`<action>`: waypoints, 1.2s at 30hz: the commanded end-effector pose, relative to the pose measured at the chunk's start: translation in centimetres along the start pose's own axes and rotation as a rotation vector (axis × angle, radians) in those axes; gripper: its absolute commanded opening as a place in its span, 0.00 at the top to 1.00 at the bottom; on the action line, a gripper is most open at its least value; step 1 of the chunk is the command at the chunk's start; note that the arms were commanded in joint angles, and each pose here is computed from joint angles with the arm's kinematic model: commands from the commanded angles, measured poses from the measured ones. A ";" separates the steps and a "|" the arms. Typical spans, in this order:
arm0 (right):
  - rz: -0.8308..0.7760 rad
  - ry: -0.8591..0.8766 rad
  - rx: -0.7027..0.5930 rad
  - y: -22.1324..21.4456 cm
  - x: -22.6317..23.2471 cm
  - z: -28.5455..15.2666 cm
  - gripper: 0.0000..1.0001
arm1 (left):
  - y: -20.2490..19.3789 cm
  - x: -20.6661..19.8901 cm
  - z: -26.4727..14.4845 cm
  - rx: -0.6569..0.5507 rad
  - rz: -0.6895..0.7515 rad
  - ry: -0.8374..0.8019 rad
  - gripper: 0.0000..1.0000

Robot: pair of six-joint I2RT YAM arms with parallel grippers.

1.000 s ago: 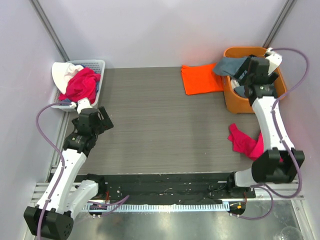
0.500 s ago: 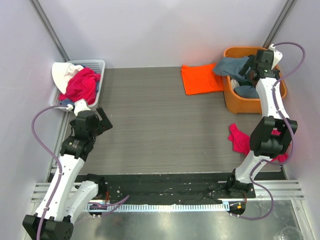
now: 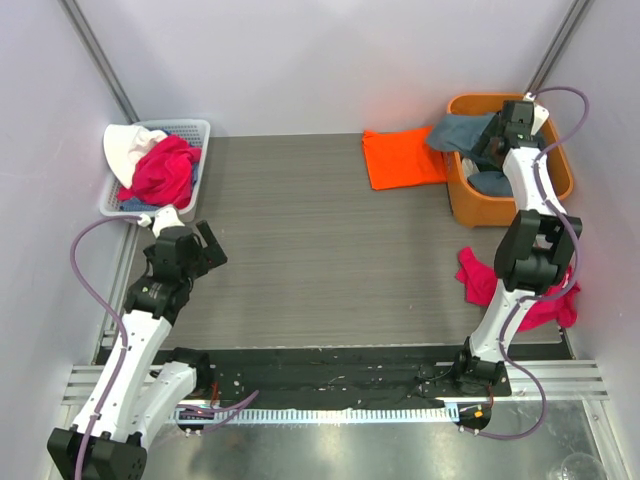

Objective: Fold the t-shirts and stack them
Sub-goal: Grab the tshirt from the pile, then move the tshirt to the center of the board

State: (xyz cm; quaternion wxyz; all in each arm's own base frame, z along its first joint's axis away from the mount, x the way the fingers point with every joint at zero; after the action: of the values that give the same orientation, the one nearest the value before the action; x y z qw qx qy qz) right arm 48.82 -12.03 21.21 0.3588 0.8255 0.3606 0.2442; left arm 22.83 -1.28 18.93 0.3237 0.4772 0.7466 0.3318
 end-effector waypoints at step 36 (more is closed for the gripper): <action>-0.126 1.322 -0.161 1.7 12.2 -50.9 0.99 | 3.8 -0.4 -7.2 -0.131 -0.081 -0.149 0.01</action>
State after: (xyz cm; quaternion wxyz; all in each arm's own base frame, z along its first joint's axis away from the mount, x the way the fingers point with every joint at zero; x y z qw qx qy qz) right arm 27.93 18.18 53.37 0.1704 0.4823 0.5530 0.6576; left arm 19.96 -1.66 24.88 0.4068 0.4541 0.7182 0.3354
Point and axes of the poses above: each gripper's point midway between its finger pads, its own z axis out along the fingers, its own x axis along the line the jaws close on, y = z × x, the point moved 3 cm from there along -z, back along the fingers, and after that the axes turned 3 degrees about z, right-handed, at the moved point
